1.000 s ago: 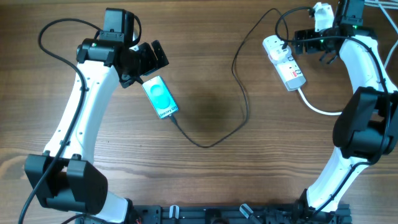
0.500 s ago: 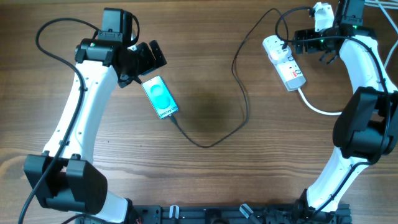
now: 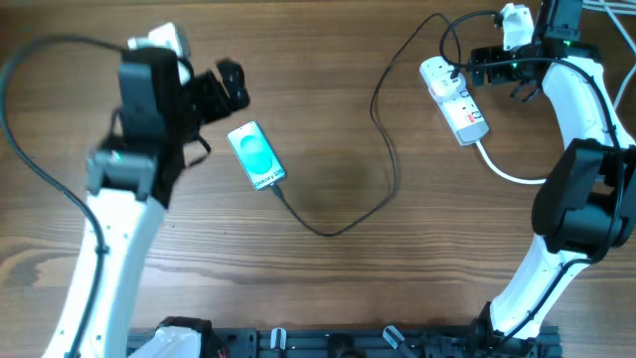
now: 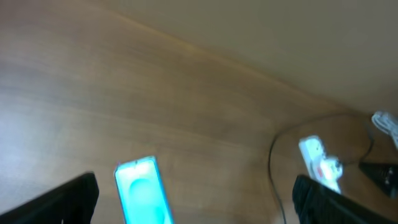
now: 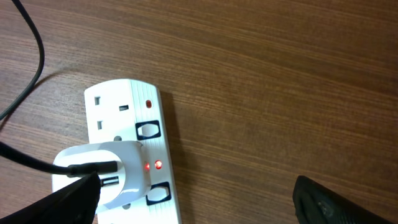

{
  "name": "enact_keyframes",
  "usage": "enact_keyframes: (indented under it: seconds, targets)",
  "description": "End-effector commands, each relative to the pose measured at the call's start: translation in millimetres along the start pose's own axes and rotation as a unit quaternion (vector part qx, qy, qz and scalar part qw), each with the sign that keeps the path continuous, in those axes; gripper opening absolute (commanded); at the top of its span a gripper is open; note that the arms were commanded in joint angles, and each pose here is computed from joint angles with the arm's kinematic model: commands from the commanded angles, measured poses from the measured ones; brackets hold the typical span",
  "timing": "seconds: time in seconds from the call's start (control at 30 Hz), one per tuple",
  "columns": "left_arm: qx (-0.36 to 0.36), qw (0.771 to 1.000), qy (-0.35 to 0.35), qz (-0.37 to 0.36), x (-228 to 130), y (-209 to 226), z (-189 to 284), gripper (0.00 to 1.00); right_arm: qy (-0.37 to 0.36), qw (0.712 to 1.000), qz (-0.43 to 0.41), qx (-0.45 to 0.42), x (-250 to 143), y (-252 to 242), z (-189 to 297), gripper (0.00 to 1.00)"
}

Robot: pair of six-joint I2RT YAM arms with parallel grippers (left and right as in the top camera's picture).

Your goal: Plug charger to phone and switch on socket

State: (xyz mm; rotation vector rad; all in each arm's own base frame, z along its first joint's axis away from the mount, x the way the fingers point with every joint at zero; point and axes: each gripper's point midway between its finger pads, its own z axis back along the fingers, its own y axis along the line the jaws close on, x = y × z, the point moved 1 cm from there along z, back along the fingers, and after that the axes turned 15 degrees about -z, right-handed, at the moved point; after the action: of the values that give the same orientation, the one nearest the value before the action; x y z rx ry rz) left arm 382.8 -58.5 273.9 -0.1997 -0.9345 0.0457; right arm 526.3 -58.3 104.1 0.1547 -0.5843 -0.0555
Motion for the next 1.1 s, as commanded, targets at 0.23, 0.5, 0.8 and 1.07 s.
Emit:
enact_keyframes:
  seconds: [0.23,0.5,0.8,1.07]
  targets:
    - [-0.020,0.988,-0.075,0.134,-170,41,-43,1.00,-0.003,1.000,0.008,0.007,2,4,2,1.00]
    - [-0.032,0.982,-0.113,0.145,-216,50,-25,1.00,-0.003,1.000,0.008,0.007,2,4,2,1.00]
    - [0.024,0.984,-0.093,0.150,-236,68,-4,1.00,-0.003,1.000,0.008,0.007,2,4,2,1.00]
    - [0.033,0.984,-0.156,0.078,-216,70,21,1.00,-0.003,1.000,0.008,0.007,2,4,2,1.00]
